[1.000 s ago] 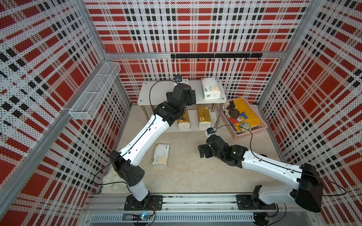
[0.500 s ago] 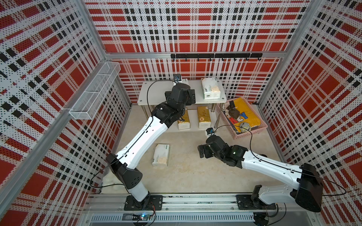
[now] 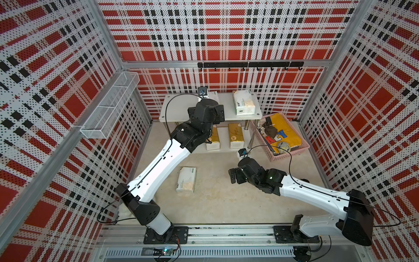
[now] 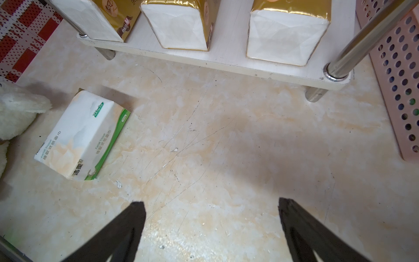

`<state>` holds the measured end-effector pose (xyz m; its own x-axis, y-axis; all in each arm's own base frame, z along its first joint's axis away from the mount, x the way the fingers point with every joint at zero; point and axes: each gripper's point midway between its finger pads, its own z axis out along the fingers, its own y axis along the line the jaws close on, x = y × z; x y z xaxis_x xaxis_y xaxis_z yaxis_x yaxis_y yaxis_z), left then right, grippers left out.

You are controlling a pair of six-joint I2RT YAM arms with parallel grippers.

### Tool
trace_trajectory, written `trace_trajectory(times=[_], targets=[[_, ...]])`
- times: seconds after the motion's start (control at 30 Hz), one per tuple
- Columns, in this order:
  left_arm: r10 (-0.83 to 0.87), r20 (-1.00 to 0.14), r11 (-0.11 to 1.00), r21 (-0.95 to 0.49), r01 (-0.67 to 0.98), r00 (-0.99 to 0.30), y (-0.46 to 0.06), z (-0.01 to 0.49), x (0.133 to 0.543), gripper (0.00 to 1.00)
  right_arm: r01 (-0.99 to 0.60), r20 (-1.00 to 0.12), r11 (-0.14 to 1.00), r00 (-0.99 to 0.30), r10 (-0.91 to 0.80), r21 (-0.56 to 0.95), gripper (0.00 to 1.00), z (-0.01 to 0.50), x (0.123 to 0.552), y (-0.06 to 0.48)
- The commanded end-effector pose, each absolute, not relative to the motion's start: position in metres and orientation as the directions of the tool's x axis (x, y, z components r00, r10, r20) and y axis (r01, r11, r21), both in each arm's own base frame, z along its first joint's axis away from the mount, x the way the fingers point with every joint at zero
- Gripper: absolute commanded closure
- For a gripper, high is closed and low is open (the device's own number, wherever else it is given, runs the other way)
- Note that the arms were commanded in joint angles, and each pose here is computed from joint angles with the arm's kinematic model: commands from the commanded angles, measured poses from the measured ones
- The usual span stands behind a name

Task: Place the tissue boxes on the shelf by color
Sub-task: Place a box of tissues on the shelf.

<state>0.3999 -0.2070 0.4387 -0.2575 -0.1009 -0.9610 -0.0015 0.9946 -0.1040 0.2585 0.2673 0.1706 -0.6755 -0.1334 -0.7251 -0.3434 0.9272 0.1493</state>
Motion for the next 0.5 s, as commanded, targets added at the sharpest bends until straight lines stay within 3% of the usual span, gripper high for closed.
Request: trace_trajectory(times=[0.0,0.27,0.47], targets=[[-0.098,-0.965,0.995,-0.097,-0.015,-0.245,-0.2,0.446,0.375,0.01,-0.337,-0.743,0.929,-0.659,-0.118,0.152,0.0,0.178,0.258,0.266],[-0.12,-0.96,0.992,-0.125,0.002,-0.252,-0.189,0.435,0.329,0.01,-0.342,-0.741,0.929,-0.659,-0.129,0.144,0.0,0.175,0.26,0.269],[-0.112,-0.935,0.993,-0.114,-0.013,-0.336,-0.177,0.393,0.307,0.01,-0.348,-0.744,0.927,-0.654,-0.133,0.14,0.0,0.177,0.262,0.271]])
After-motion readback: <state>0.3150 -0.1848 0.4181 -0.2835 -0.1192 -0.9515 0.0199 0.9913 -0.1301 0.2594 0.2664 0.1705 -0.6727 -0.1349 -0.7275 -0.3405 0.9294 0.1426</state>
